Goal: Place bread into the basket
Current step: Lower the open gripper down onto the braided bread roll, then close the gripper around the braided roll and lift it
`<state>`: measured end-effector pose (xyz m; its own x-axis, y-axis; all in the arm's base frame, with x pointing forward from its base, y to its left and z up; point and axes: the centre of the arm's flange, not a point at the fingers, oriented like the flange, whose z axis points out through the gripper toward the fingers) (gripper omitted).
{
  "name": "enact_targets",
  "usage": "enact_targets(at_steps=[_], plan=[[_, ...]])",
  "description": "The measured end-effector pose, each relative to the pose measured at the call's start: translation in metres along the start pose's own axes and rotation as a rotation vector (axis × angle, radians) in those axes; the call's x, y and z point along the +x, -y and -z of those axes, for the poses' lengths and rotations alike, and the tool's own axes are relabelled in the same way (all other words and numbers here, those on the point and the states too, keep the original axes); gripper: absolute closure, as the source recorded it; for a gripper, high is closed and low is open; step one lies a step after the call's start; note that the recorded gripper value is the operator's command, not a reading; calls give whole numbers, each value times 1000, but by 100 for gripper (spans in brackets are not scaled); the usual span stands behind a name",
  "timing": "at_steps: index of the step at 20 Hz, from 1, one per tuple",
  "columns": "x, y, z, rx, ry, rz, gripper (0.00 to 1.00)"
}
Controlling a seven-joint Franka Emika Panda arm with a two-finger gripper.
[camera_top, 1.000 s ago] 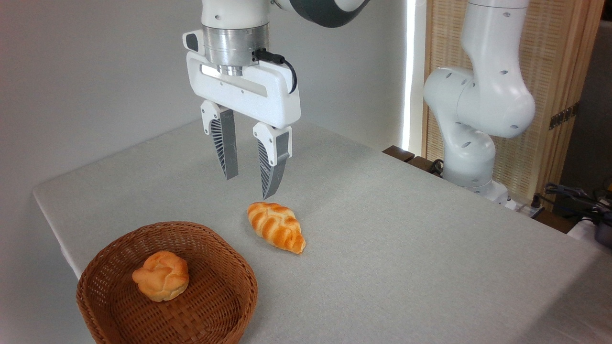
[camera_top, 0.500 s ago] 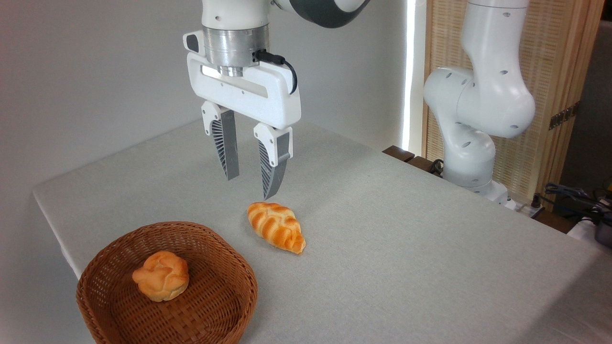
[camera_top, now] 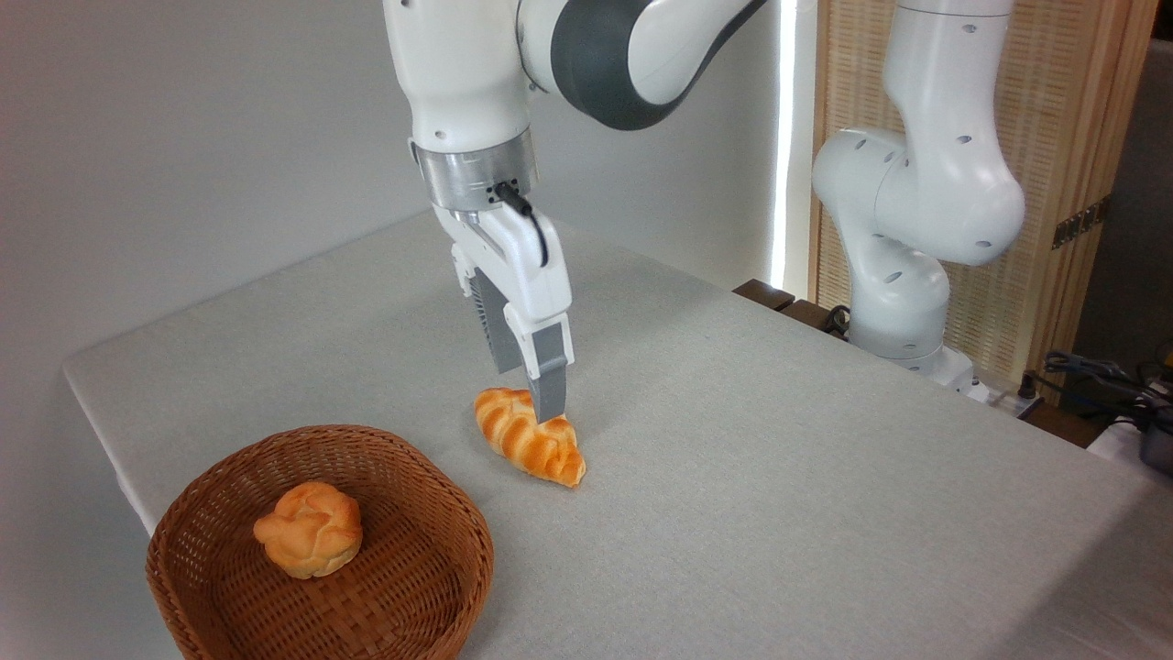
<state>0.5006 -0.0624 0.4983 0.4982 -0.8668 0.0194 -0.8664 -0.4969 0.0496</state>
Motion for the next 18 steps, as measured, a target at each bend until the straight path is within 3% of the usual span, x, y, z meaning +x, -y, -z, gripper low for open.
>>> enact_targets(at_steps=[9, 13, 18], plan=[[27, -32, -24, -45, 23, -635, 0], [37, -38, -32, 0, 55, -791, 0], [54, -53, -62, 35, 105, -879, 0]])
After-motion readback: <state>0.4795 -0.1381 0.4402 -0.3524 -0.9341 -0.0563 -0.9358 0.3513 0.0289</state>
